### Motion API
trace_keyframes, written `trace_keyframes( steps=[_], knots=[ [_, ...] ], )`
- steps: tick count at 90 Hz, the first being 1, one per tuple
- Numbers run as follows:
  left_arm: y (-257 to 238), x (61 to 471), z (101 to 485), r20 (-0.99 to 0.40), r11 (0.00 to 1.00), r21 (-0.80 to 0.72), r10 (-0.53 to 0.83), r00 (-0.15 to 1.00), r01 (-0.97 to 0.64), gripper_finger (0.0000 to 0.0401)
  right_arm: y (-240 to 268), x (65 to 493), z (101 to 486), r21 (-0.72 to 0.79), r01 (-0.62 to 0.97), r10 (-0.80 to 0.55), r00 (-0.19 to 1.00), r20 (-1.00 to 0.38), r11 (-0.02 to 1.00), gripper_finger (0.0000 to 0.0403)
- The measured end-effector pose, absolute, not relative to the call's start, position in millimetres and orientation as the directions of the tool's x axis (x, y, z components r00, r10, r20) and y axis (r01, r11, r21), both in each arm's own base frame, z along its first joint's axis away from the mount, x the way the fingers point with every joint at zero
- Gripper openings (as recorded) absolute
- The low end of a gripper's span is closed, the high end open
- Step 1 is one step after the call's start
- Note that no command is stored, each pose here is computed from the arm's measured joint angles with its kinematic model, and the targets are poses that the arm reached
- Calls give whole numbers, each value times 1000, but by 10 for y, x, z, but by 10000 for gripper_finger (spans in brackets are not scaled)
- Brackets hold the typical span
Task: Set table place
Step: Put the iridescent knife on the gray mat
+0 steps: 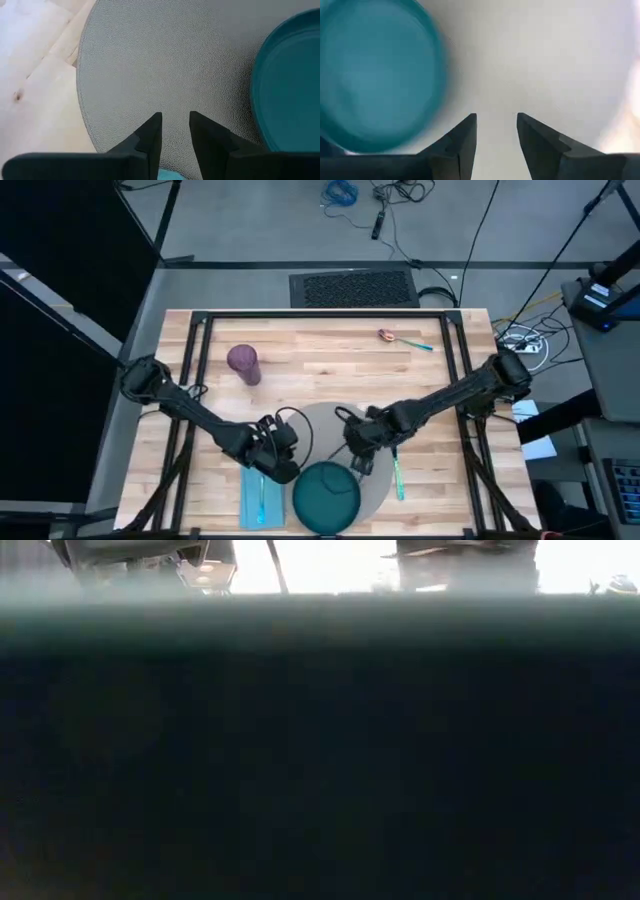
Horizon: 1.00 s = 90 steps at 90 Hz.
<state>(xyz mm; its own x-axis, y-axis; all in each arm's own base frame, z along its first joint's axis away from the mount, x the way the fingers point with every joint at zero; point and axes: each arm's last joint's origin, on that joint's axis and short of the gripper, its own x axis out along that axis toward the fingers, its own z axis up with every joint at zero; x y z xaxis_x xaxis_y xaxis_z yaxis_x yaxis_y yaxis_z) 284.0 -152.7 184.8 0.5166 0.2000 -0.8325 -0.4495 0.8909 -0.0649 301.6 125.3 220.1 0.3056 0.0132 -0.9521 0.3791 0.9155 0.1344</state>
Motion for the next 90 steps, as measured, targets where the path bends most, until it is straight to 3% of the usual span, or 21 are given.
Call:
trace_keyframes(
  steps=[20,38,56,90],
  knots=[
    [-1552,2831,1851,-829,893,-68,197,523,-445,84,1374,2668,1963,63,524,-45,190,-981,849,119],
    [-1589,2821,1855,-825,896,-80,187,533,-438,84,1388,2426,1686,5,707,-90,97,-991,707,115],
    [-1599,2827,1859,-821,896,-90,181,542,-436,84,1467,2310,1555,27,767,-82,103,-991,641,100],
    [-1600,2827,1859,-820,892,-95,181,542,-441,84,1556,2306,1533,89,774,-49,154,-987,626,82]
  ],
)
